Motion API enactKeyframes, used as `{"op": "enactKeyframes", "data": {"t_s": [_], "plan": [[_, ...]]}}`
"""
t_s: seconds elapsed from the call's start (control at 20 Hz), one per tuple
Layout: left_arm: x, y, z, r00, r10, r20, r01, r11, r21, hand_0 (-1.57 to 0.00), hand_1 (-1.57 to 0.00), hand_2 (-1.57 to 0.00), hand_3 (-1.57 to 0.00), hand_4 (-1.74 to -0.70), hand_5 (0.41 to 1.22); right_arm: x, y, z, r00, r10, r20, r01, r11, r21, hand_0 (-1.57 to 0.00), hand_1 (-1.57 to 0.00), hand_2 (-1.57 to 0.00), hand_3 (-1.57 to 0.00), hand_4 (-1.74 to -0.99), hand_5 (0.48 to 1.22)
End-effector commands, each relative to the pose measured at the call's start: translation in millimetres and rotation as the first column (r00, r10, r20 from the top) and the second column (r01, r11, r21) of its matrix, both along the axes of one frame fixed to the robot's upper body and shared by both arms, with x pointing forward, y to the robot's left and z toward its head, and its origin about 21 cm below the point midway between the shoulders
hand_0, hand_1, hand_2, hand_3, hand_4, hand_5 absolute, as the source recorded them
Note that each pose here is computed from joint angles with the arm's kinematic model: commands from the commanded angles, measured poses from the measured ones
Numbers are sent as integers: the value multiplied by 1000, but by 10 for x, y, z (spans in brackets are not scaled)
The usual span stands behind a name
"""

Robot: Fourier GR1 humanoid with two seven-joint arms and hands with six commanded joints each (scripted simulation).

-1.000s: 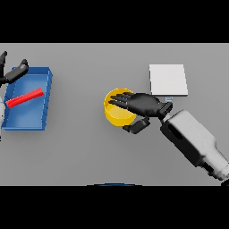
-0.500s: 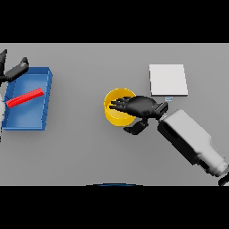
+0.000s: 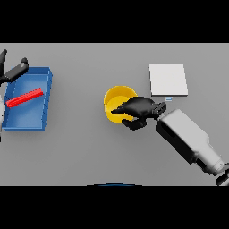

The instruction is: Pick up the red beaker and tilt it to pour out 1 green nut into yellow bowl. Pick up the yellow bowl and place it on the metallic measuring scale.

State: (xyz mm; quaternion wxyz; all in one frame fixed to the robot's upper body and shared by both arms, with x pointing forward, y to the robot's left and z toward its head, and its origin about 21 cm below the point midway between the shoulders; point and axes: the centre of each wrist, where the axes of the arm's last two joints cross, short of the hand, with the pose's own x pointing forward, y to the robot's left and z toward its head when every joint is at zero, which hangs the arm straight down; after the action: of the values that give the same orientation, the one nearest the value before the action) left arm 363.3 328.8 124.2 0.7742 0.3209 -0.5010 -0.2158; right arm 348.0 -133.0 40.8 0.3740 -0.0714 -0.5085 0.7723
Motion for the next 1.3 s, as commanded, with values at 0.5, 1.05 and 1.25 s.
{"op": "enactKeyframes", "data": {"t_s": [0.5,1.05,1.25], "plan": [[-12,32,11,1000,-6,6,6,1000,0,1,1,1,1,-788,725,-26,-39,149,1000,-7,9,7,1000,-13,-1465,-1443,-1439,-1212,-1692,1202],[0,33,41,999,-12,35,12,1000,-2,1,1,1,1,-800,737,30,-58,625,998,-55,44,56,998,-21,-1562,-1551,-1559,-1353,-1724,1218],[3,78,58,1000,0,23,0,1000,6,1,1,1,1,-794,748,152,-231,807,988,-114,103,116,993,-15,-1471,-1535,-1566,-1279,-1723,1220]]}}
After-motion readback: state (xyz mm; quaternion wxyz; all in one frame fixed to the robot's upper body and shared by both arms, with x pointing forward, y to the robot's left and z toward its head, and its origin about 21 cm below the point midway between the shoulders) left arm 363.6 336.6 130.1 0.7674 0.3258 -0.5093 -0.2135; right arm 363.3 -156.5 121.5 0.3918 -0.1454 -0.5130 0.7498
